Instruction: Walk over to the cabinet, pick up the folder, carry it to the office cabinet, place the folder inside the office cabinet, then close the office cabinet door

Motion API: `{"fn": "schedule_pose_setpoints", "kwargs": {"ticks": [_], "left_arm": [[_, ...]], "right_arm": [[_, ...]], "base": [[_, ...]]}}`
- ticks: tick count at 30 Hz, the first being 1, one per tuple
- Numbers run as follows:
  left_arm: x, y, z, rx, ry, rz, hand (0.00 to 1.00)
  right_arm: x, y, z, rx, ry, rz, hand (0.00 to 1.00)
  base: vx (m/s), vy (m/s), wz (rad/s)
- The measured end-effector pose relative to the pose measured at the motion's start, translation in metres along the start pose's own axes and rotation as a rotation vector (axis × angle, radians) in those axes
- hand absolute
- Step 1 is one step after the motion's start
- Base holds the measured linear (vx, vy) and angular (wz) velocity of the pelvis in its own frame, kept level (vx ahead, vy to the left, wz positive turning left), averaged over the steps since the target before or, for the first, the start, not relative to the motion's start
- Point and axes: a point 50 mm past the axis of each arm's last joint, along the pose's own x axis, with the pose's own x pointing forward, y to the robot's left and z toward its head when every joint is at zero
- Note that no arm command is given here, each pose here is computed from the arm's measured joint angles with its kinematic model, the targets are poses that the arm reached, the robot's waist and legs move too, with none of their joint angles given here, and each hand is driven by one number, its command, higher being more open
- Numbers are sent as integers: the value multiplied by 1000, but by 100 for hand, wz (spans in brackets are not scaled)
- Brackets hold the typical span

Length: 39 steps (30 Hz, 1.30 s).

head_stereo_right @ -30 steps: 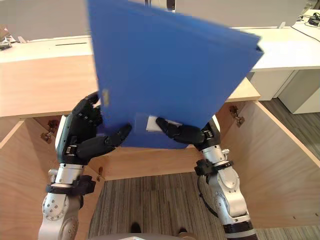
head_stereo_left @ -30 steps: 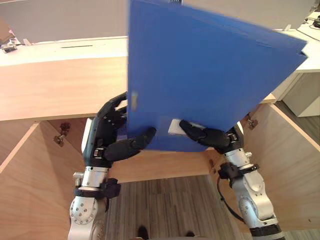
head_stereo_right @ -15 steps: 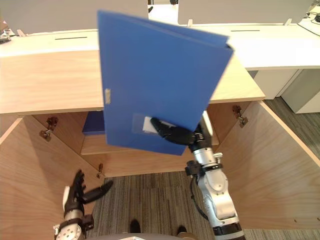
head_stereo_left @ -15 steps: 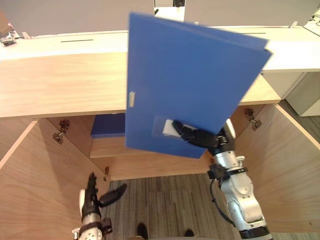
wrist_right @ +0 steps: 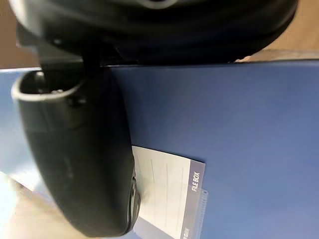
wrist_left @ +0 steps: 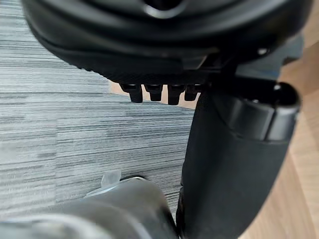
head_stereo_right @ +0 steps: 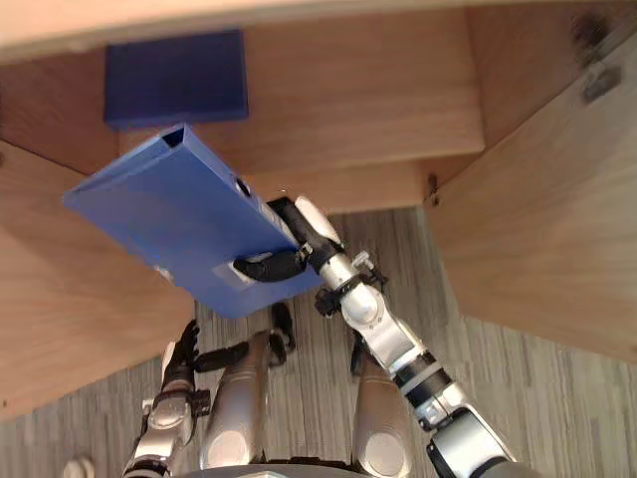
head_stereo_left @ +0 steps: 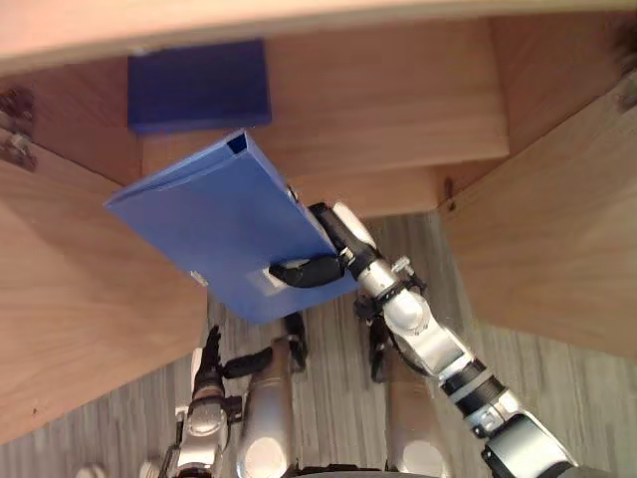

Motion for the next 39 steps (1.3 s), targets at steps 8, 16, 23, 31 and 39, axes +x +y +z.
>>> {"fn": "schedule_pose_setpoints", "kwargs": {"ticks": [8, 16, 23, 31, 39], "left_arm": [[5, -20, 63, -146, -234, -31, 100], [-12, -39, 98, -255, -386, -109, 100], [-17, -46, 109, -296, -427, -114, 100], [-21, -53, 113, -326, -433, -123, 100], [-17, -54, 109, -318, -410, -116, 100]], "right_arm": [[45, -106, 72, 435, -286, -494, 0], [57, -172, 105, 778, -422, -717, 0], [76, -197, 116, 1026, -406, -795, 100], [88, -202, 133, 1179, -420, -764, 100], [88, -201, 146, 1032, -442, -797, 100]], "base": [[-72, -15, 10], [-28, -77, 11], [11, -60, 7], [-6, -62, 13], [-43, -46, 4]]}}
